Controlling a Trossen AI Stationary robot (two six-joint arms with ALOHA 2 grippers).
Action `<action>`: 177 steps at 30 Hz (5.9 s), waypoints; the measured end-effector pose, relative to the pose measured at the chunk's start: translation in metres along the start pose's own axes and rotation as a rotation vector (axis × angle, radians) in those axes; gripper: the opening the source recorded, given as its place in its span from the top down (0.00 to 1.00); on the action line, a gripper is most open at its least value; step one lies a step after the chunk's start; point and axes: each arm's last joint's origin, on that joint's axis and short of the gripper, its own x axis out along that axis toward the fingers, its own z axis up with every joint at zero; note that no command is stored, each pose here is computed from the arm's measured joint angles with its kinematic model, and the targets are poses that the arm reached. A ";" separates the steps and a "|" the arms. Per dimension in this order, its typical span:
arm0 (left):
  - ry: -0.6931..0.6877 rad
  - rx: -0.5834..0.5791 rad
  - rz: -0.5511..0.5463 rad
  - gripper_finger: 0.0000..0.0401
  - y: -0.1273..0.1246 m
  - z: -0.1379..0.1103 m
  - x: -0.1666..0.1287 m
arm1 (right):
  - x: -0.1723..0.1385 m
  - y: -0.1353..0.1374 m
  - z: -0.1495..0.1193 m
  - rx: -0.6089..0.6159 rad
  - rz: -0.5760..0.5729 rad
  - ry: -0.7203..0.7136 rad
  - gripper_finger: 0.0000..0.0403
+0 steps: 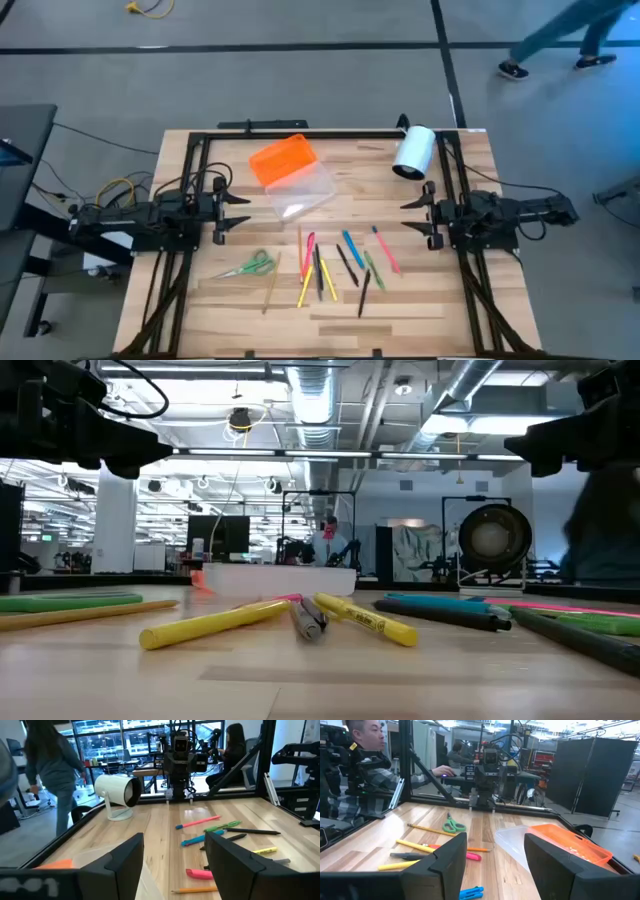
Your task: Pick & place school supplies into a supply box
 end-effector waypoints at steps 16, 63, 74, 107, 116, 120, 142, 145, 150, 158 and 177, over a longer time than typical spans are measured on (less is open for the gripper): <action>0.000 0.005 0.000 0.50 0.000 0.000 0.000 | 0.000 0.000 0.000 0.000 0.000 0.000 0.52; 0.000 0.006 0.000 0.50 0.000 0.000 0.000 | 0.000 0.000 0.000 0.000 0.000 0.000 0.52; 0.000 -0.030 0.000 0.50 0.000 0.000 0.000 | 0.000 0.000 0.000 0.000 0.000 0.000 0.52; -0.039 -0.198 0.096 0.50 0.003 0.004 0.000 | -0.001 -0.006 0.014 0.201 -0.087 -0.146 0.52; -0.157 -0.120 0.043 0.50 0.003 0.019 -0.002 | -0.002 -0.003 0.019 0.192 -0.006 -0.198 0.52; -0.312 -0.037 -0.015 0.50 0.002 0.037 -0.006 | -0.007 -0.004 0.038 0.138 0.028 -0.266 0.52; -0.076 0.088 -0.093 0.50 0.006 0.121 0.049 | 0.047 -0.012 0.130 -0.003 0.040 -0.125 0.52; 0.073 0.067 -0.137 0.50 0.001 0.115 0.069 | 0.071 -0.010 0.133 -0.009 0.052 -0.053 0.52; 0.343 0.017 -0.205 0.50 -0.019 0.091 0.088 | 0.101 -0.002 0.120 -0.015 0.091 0.076 0.52; 0.675 -0.047 -0.115 0.50 -0.064 0.053 0.082 | 0.130 0.021 0.086 -0.042 0.129 0.250 0.52; 0.981 -0.063 0.008 0.50 -0.131 -0.014 0.087 | 0.154 0.053 0.056 -0.114 0.096 0.333 0.52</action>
